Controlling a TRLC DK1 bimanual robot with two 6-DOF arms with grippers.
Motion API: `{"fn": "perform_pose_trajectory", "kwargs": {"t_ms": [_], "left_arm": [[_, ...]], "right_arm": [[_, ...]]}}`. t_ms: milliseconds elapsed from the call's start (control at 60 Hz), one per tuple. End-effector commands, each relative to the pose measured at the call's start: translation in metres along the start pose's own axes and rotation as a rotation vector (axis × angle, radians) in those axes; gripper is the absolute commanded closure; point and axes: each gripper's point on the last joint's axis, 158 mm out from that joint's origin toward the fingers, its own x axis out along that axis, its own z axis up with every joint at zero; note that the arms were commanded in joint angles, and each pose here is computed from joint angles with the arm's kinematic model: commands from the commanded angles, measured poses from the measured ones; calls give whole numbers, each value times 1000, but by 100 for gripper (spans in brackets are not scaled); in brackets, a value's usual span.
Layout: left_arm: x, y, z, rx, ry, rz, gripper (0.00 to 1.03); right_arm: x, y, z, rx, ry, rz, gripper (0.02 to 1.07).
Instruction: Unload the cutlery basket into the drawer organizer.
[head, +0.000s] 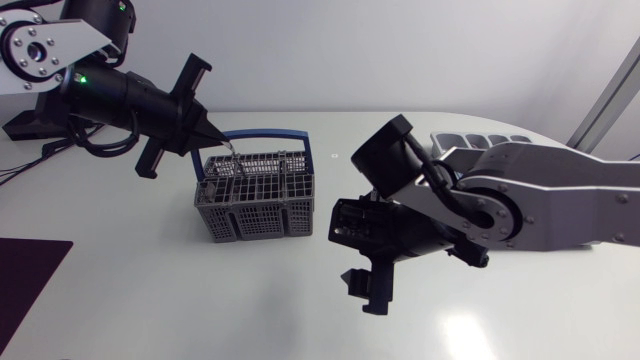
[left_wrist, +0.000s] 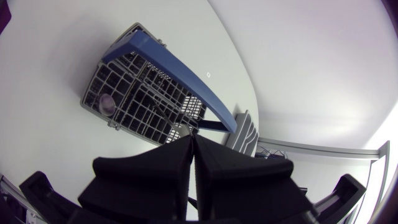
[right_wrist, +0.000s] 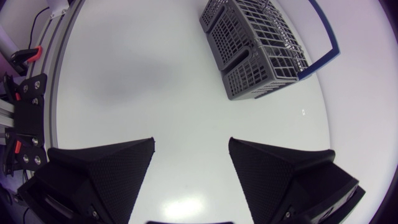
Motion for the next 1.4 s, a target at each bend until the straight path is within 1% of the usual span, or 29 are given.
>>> {"fn": "perform_pose_trajectory", "kwargs": {"t_ms": [0,100,283,417,667,933,983,1000,1067,1133,1300,1383], "left_arm": [[-6,2,-2,-37,3,-15,99],[-11,-1,-3,-35,5,-30,99],[-33,-10,-8,-31,2,-90,99],[-36,-11,-21,-44,61,-115,99],[-27,-10,-52,-106,235,-122,99],[-15,-13,-84,-186,446,-112,99],[-15,-15,-87,-196,473,-110,99],[-15,-16,-90,-204,495,-110,99],[-17,-20,-94,-210,526,-115,99],[-20,-24,-98,-218,553,-126,99],[-22,-32,-106,-217,596,-139,99],[-22,-34,-108,-216,609,-144,99]], "right_arm": [[-2,4,-2,23,1,-2,21],[-6,4,1,23,-12,-9,21],[-22,-6,16,53,-71,-47,21],[-34,-15,31,89,-121,-68,21],[-51,-23,71,112,-256,-118,21],[-63,-37,98,126,-350,-172,21],[-64,-40,101,127,-362,-185,22],[-66,-42,103,127,-372,-193,25],[-68,-46,109,130,-389,-206,29],[-67,-49,113,130,-396,-210,30],[-65,-55,124,124,-409,-211,36],[-60,-56,128,122,-410,-201,43]]}}
